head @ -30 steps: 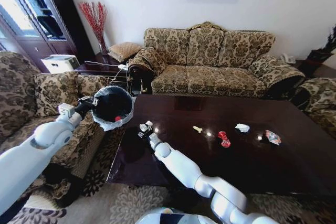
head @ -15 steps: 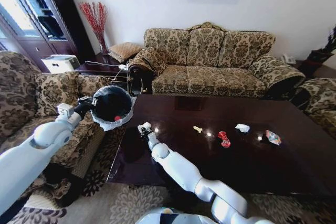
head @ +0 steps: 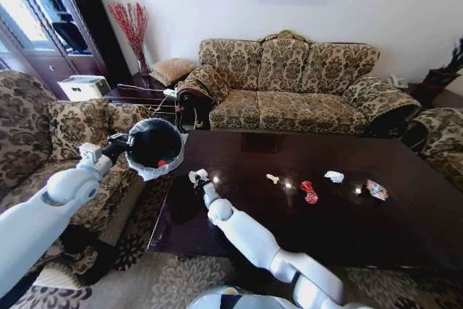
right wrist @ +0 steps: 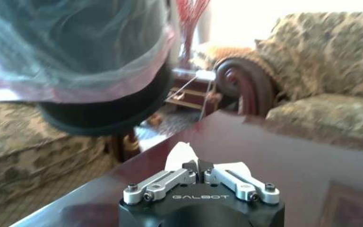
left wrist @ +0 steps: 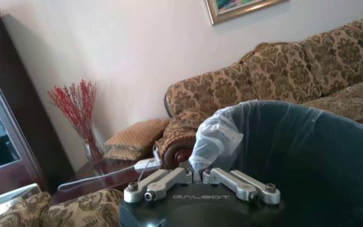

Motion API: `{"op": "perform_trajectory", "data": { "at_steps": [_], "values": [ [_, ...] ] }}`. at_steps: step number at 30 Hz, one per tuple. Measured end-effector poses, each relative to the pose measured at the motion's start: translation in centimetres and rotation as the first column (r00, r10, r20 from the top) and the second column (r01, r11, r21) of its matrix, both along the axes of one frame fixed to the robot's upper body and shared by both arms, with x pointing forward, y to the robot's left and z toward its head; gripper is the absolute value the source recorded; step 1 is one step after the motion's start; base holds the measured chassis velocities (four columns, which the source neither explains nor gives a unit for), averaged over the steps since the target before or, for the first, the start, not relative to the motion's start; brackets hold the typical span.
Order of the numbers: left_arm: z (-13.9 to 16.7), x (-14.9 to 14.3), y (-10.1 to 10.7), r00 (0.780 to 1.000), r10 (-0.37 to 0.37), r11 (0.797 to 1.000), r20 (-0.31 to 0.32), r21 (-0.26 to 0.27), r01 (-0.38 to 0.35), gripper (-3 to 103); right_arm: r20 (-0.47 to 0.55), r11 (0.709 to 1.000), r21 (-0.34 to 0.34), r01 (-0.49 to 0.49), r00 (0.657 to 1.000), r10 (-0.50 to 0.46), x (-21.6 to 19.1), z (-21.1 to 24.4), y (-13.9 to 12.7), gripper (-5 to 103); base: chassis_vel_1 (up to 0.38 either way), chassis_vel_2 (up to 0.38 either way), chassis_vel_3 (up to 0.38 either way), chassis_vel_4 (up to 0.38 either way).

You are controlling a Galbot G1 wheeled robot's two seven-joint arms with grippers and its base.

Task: Move to the front of the table and place the trash on the table into the trash bin.

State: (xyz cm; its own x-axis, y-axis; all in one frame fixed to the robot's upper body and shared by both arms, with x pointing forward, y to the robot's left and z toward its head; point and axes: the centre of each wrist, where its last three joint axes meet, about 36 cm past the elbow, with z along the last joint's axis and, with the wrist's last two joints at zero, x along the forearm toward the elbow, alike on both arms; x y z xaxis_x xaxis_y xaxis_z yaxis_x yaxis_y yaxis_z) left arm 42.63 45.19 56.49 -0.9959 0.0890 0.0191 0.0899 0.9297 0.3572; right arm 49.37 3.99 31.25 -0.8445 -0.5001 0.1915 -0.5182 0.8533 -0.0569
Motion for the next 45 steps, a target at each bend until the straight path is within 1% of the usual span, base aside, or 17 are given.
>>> {"op": "perform_trajectory", "data": {
  "at_steps": [6, 9, 10, 11, 14, 15, 17, 19, 20, 22, 23, 26, 30, 34, 38, 41, 45],
  "values": [
    [0.3, 0.3, 0.2, 1.000, 0.001, 1.000, 0.005, 0.005, -0.001, 3, 0.066, 0.999, 0.028, 0.044, 0.997, -0.046, -0.6, 1.6, -3.6, 0, 0.000, 0.000, 0.000, 0.000],
    [0.4, 0.4, 0.5, 1.000, 0.003, 1.000, 0.007, 0.008, -0.003, 3, 0.129, 0.995, 0.088, 0.053, 0.990, -0.064, -1.3, 2.7, -5.7, 0, 0.000, 0.000, 0.000, 0.000],
    [0.3, 0.5, 0.7, 1.000, -0.001, 1.000, 0.013, 0.005, 0.001, 3, 0.207, 0.986, 0.169, 0.011, 0.977, -0.047, -2.0, 3.9, -7.5, 0, 0.000, 0.000, 0.000, 0.000],
    [0.3, 0.5, 0.7, 1.000, -0.001, 1.000, 0.013, 0.005, 0.001, 3, 0.207, 0.986, 0.169, 0.011, 0.977, -0.047, -2.0, 3.9, -7.5, 0, 0.000, 0.000, 0.000, 0.000],
    [0.3, 0.3, 0.3, 0.999, -0.026, 0.999, 0.019, -0.025, 0.027, 3, 0.334, 0.946, 0.292, -0.137, 0.942, 0.034, -3.7, 7.7, -11.6, 0, 0.000, 0.000, 0.000, 0.000],
    [0.3, 0.3, 0.3, 0.999, -0.026, 0.999, 0.019, -0.025, 0.027, 3, 0.334, 0.946, 0.292, -0.137, 0.942, 0.034, -3.7, 7.7, -11.6, 0, 0.000, 0.000, 0.000, 0.000],
    [0.5, 0.2, -0.2, 0.999, -0.044, 0.998, 0.022, -0.032, 0.045, 3, 0.386, 0.913, 0.342, -0.221, 0.919, 0.078, -4.6, 9.7, -13.5, 0, 0.000, 0.000, 0.000, 0.000],
    [0.9, 0.0, -0.8, 0.997, -0.070, 0.997, 0.027, -0.034, 0.071, 3, 0.463, 0.848, 0.393, -0.357, 0.873, 0.153, -5.6, 13.0, -15.0, 0, 0.000, 0.000, 0.000, 0.000],
    [0.9, 0.0, -0.8, 0.997, -0.070, 0.997, 0.027, -0.034, 0.071, 3, 0.463, 0.848, 0.393, -0.357, 0.873, 0.153, -5.6, 13.0, -15.0, 0, 0.000, 0.000, 0.000, 0.000],
    [1.2, -0.2, -1.6, 0.995, -0.098, 0.995, 0.029, -0.033, 0.099, 3, 0.514, 0.781, 0.421, -0.461, 0.831, 0.213, -6.4, 15.7, -15.3, 0, 0.000, 0.000, 0.000, 0.000],
    [1.2, -0.2, -1.6, 0.995, -0.098, 0.995, 0.029, -0.033, 0.099, 3, 0.514, 0.781, 0.421, -0.461, 0.831, 0.213, -6.4, 15.7, -15.3, 0, 0.000, 0.000, 0.000, 0.000],
    [1.1, -0.5, -3.1, 0.988, -0.156, 0.987, 0.013, -0.030, 0.156, 3, 0.569, 0.691, 0.437, -0.576, 0.772, 0.284, -7.1, 18.9, -15.1, 0, 0.000, 0.000, 0.000, 0.000],
    [0.2, -1.3, -5.0, 0.978, -0.209, 0.977, -0.017, -0.047, 0.208, 3, 0.568, 0.646, 0.439, -0.624, 0.750, 0.339, -7.6, 19.8, -14.2, 0, 0.000, 0.000, 0.000, 0.000],
    [0.0, -2.0, -6.5, 0.970, -0.242, 0.968, -0.021, -0.072, 0.240, 3, 0.508, 0.647, 0.424, -0.634, 0.758, 0.410, -8.0, 18.7, -13.5, 0, 0.000, 0.000, 0.000, 0.000],
    [0.2, -2.7, -7.5, 0.962, -0.272, 0.960, -0.022, -0.078, 0.269, 3, 0.461, 0.678, 0.372, -0.634, 0.760, 0.458, -8.3, 16.5, -13.0, 0, 0.000, 0.000, 0.000, 0.000],
    [0.9, -3.1, -8.1, 0.957, -0.291, 0.954, -0.007, -0.077, 0.290, 3, 0.433, 0.722, 0.313, -0.617, 0.769, 0.470, -8.3, 15.7, -12.9, -3, 0.000, 0.000, 0.000, 0.000],
    [1.1, -3.4, -8.7, 0.951, -0.308, 0.948, -0.006, -0.079, 0.307, 3, 0.438, 0.744, 0.269, -0.612, 0.766, 0.471, -7.9, 15.4, -13.1, -1, 0.000, 0.000, 0.000, 0.000]
  ]
}}
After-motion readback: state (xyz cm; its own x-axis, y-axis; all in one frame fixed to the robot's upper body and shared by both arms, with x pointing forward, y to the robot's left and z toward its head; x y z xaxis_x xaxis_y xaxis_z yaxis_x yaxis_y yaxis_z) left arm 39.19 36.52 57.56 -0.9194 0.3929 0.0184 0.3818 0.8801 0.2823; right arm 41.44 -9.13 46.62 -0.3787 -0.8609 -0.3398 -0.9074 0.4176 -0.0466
